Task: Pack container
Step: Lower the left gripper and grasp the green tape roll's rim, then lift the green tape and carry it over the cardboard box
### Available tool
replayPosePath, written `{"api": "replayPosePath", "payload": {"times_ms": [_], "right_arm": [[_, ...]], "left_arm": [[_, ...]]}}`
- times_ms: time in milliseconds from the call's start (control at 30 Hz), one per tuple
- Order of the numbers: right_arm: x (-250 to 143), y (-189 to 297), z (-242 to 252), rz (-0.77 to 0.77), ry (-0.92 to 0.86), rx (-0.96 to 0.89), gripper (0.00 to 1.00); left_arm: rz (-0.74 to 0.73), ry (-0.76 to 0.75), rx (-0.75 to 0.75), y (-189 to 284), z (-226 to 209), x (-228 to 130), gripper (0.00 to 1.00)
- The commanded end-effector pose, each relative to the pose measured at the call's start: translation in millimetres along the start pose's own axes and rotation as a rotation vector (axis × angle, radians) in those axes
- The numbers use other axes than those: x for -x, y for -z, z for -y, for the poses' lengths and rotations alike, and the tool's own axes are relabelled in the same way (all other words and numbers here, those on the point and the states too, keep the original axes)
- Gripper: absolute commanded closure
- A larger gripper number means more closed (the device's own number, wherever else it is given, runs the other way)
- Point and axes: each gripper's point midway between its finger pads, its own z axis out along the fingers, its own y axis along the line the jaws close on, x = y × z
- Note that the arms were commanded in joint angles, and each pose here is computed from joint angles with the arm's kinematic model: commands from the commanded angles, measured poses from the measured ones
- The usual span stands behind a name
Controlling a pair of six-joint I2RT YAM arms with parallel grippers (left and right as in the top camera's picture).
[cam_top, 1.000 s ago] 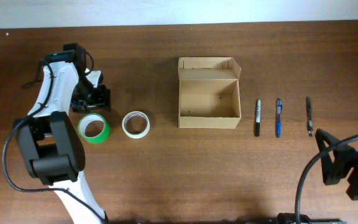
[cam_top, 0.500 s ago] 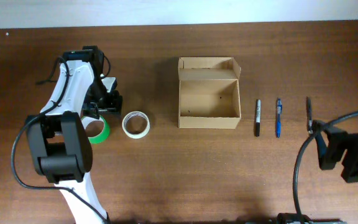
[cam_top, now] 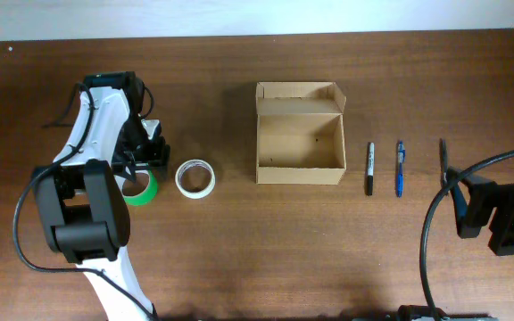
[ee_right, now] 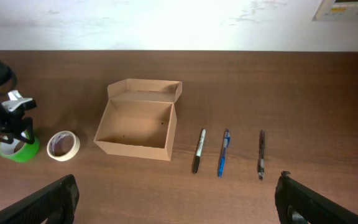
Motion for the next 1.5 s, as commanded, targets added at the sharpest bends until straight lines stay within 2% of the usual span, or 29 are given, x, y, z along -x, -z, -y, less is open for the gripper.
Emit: {"api": "replayPosePath", "payload": {"times_ms": [0, 267, 567, 833, 933, 1033, 1167, 1300, 1400, 1433, 1467], "right_arm": [[-2.3, -0.1, 3.6, -0.008, -0.009, -0.02, 0.01], [-2.3, -0.1, 3.6, -0.008, -0.009, -0.02, 0.01], [-2.4, -0.1, 3.6, -0.008, -0.009, -0.02, 0.01], [-2.4, -0.1, 3.6, -0.008, -0.009, -0.02, 0.01], [-2.4, -0.1, 3.6, -0.008, -0.009, -0.02, 0.01], [-2.4, 0.0, 3.5, -0.008, -0.009, -0.02, 0.01], [-2.5, 0.6, 3.4, -0.007, -0.009, -0.02, 0.01], [-2.6, 1.3, 3.3, -0.005, -0.008, -0.02, 0.01], [-2.6, 1.3, 3.3, -0.005, -0.008, -0.02, 0.01], [-2.5, 1.3, 3.3, -0.004, -0.008, -0.02, 0.01], [-2.5, 1.3, 3.3, -0.004, -0.008, -0.02, 0.01]], "left_arm": [[-0.03, 0.021, 0.006, -15.4, -2.2, -3.0, 0.31], [-0.035, 0.02, 0.01, -47.4, -3.6, -5.2, 0.32], [0.007, 0.012, 0.018, -47.9, -5.2, 5.0, 0.32], [0.045, 0.013, 0.03, -47.6, -7.4, 14.3, 0.5], [0.059, 0.012, 0.031, -47.5, -7.5, 17.8, 0.61], [0.073, 0.012, 0.031, -47.2, -7.7, 21.1, 0.67], [0.097, 0.013, 0.032, -46.7, -7.9, 27.0, 0.69], [0.108, 0.013, 0.032, -46.5, -7.9, 29.6, 0.77], [0.116, 0.012, 0.032, -46.2, -7.9, 31.8, 0.9], [0.119, 0.012, 0.032, -46.1, -8.0, 32.5, 0.98], [0.121, 0.012, 0.032, -46.1, -8.0, 32.9, 0.98]]}}
